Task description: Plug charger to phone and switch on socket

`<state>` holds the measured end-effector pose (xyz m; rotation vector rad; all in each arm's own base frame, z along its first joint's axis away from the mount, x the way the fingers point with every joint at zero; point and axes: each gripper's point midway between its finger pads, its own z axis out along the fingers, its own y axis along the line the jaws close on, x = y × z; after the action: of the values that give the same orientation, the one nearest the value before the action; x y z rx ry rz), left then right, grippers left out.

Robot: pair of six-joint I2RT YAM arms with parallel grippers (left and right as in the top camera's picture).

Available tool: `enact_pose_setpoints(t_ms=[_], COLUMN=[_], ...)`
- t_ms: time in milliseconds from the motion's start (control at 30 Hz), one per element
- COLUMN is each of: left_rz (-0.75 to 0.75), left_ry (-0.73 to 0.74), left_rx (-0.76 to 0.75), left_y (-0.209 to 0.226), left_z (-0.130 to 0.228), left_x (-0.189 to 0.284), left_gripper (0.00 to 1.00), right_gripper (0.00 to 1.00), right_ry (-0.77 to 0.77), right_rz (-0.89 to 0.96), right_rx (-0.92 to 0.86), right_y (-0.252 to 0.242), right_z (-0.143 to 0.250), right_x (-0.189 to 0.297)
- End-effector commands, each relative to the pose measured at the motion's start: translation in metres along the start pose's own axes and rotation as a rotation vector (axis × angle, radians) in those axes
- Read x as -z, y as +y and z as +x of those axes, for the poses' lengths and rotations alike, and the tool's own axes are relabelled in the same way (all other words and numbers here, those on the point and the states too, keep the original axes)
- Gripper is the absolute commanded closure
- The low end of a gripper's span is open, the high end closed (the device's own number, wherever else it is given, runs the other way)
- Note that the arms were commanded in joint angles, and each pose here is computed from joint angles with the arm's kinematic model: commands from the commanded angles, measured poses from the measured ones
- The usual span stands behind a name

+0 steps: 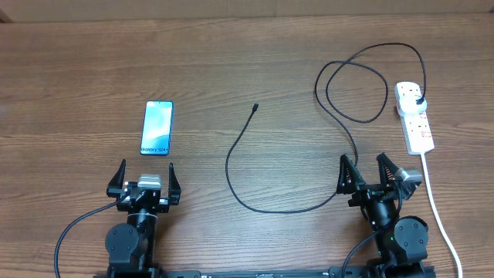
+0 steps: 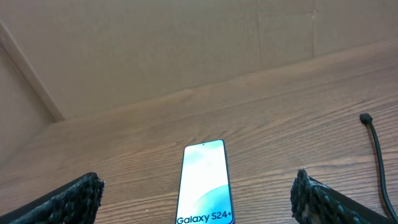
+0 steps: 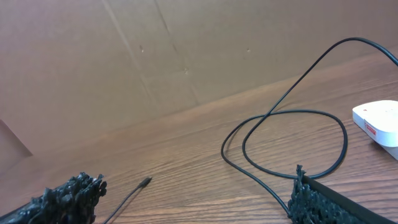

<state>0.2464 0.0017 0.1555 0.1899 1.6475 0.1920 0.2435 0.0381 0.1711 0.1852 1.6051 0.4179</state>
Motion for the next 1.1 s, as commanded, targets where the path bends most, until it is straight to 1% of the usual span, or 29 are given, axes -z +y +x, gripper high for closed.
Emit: enact_pose_setpoints(t_ms=[0,733,867,1067], left_rz=[-0.004,-0.005,-0.025,-0.021], left_ry=[-0.004,-0.004,0.000,-0.001], left_rx=[-0.010,-0.011,-0.055,-0.055], left_y=[0.0011,0.0013,0.0049,0.0042], left_z=[0.0005,0.0004,0.0009,0.0007], left_x=[0.0001,0.0001,0.0002,0.0002], left_gripper=[0.01,0.00,0.00,0.00], right_gripper=[0.00,0.00,0.00,0.00], right_ry=[-0.005,-0.005,-0.005,-0.005], right_rz=[-0.001,-0.001,-0.001,-0.001], right_rx=[-0.002,-0.002,-0.002,-0.002], right_y=[-0.0012,-0.0012,-0.0012,-0.0012], right_z=[0.0012,0.0012,0.0012,0.0012], right_x=[-0.0001,-0.0001,-0.0001,-0.0001])
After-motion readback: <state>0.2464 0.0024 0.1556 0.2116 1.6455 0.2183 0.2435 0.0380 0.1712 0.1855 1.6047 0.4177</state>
